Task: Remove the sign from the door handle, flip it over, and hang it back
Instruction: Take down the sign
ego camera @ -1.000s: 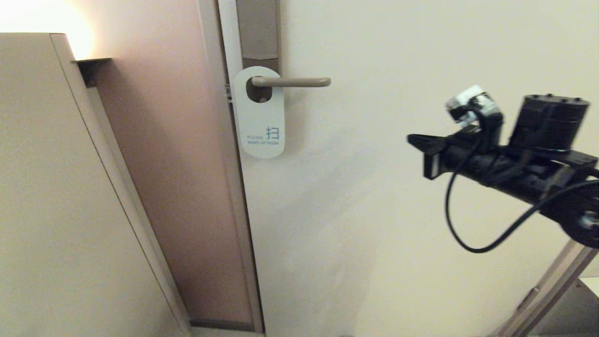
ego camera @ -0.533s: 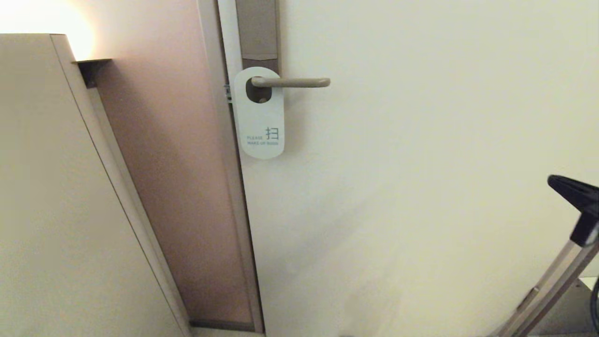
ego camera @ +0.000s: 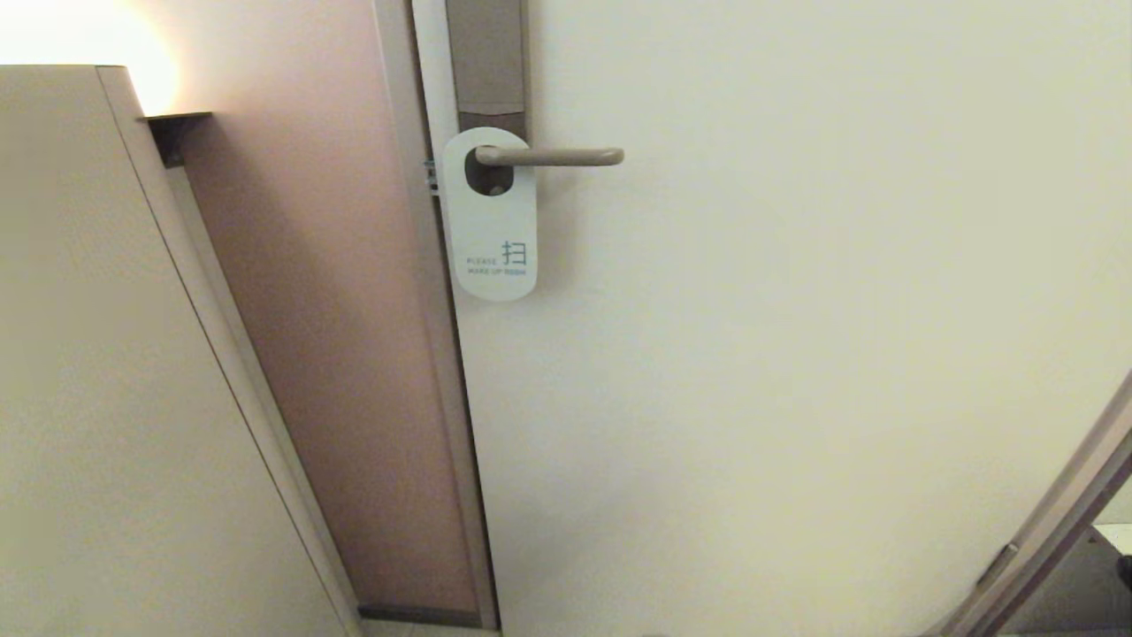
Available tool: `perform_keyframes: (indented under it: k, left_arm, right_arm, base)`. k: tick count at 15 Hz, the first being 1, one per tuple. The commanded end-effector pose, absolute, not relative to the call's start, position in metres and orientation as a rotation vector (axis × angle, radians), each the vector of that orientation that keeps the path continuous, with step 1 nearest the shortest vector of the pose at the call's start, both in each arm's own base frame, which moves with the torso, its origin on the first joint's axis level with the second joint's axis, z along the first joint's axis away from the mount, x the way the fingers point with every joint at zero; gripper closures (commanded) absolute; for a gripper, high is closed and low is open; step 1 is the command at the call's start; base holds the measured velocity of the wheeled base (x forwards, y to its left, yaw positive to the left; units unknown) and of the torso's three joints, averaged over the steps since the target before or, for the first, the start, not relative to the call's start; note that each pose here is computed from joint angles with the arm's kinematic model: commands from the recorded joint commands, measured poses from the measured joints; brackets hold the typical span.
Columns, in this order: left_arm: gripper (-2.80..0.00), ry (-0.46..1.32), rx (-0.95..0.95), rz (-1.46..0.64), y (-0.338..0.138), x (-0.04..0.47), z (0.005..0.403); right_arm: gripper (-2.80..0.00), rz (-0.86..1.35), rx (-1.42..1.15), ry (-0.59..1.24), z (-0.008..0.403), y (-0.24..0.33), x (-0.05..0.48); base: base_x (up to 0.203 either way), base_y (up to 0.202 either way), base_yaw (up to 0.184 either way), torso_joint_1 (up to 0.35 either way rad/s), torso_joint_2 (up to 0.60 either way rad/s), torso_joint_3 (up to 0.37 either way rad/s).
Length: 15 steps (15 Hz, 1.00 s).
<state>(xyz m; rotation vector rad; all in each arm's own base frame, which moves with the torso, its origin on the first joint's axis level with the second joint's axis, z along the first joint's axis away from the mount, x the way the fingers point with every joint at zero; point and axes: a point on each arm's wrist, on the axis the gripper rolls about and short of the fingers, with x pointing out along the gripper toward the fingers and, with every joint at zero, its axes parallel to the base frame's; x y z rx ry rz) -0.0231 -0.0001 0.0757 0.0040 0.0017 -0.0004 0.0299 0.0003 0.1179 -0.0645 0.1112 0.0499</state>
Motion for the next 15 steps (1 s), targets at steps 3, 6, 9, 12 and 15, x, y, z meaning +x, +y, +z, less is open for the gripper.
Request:
perform_keyframes:
  k: [3,6,9,12,15]
  left_arm:
    - [0.00,0.003,0.005,0.000,0.000,-0.023,0.076]
    - [0.00,0.003,0.005,-0.001,0.000,-0.023,0.076]
    - [0.00,0.003,0.005,0.000,0.000,-0.023,0.076]
    - [0.00,0.003,0.005,0.000,0.000,-0.023,0.076]
    - [0.00,0.003,0.005,0.000,0.000,-0.023,0.076]
  right_arm:
    - [0.00,0.024,-0.007,0.134,0.094,0.003,0.003]
    - [0.00,-0.062,0.042,0.180,0.089,0.001,0.002]
    - [0.00,-0.109,0.044,0.250,0.082,0.000,0.000]
    - [0.00,-0.095,0.040,0.252,0.082,0.000,0.000]
    - [0.00,-0.091,0.039,0.264,0.081,0.000,0.000]
  base:
    - [0.000,0.000,0.000,0.000,0.00,0.000]
    - [0.000,0.000,0.000,0.000,0.00,0.000]
    - [0.000,0.000,0.000,0.000,0.00,0.000]
    - [0.000,0.000,0.000,0.000,0.00,0.000]
    - [0.000,0.000,0.000,0.000,0.00,0.000]
